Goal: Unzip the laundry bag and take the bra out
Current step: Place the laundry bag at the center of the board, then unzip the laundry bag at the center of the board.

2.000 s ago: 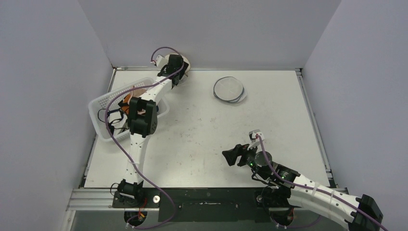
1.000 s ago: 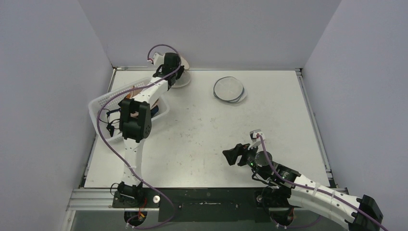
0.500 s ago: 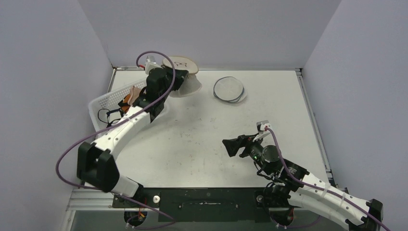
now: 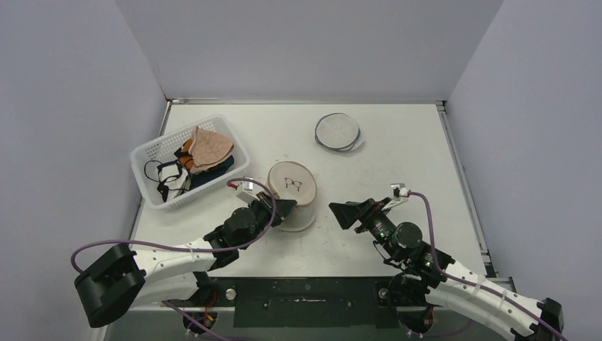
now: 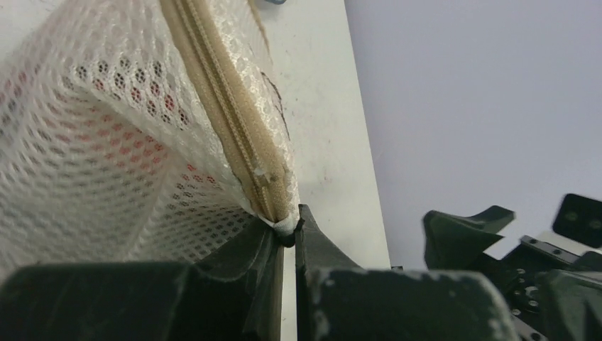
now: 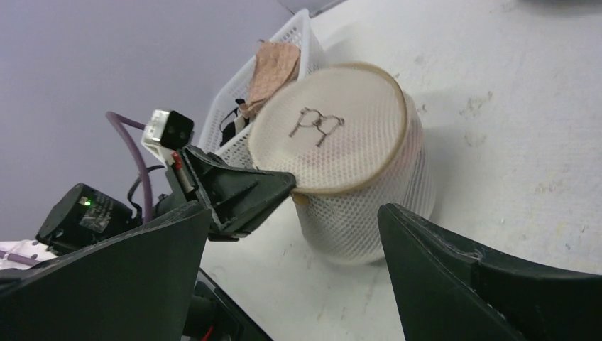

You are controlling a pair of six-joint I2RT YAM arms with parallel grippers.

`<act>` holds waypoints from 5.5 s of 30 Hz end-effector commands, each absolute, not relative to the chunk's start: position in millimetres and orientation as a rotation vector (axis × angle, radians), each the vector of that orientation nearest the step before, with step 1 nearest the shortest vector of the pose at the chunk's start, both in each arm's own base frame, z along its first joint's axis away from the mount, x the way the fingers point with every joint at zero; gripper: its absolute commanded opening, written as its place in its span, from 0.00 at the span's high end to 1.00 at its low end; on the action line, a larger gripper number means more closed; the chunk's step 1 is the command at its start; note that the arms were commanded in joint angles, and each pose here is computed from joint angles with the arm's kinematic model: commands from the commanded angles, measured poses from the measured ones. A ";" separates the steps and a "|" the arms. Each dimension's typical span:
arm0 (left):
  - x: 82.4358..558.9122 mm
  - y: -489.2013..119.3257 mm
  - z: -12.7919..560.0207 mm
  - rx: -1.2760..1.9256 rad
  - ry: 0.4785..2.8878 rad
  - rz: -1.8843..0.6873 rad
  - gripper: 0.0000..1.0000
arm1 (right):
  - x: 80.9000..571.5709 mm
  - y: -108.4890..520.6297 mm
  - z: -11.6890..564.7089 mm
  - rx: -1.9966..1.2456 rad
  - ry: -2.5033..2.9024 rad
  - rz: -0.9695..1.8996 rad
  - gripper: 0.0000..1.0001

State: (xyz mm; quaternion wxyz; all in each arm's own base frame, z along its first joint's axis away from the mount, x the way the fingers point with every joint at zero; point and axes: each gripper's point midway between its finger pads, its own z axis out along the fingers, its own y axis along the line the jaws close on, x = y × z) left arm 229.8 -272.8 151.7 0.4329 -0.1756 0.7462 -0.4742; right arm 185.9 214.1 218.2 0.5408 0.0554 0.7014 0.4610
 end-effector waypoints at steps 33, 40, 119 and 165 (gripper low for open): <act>196.1 -266.0 153.9 -0.487 1.827 -1.315 0.93 | 235.4 316.6 155.1 0.368 1.869 1.541 0.60; 192.6 -255.5 149.4 -0.495 1.842 -1.283 0.52 | 232.6 302.4 157.0 0.390 1.867 1.530 0.83; 220.4 -233.1 198.2 -0.931 1.972 -1.054 1.00 | 176.8 319.9 197.0 -0.352 1.766 1.234 0.32; 207.5 -259.2 197.9 -0.680 1.956 -1.252 1.00 | 201.5 272.2 135.5 -0.223 1.980 0.849 0.95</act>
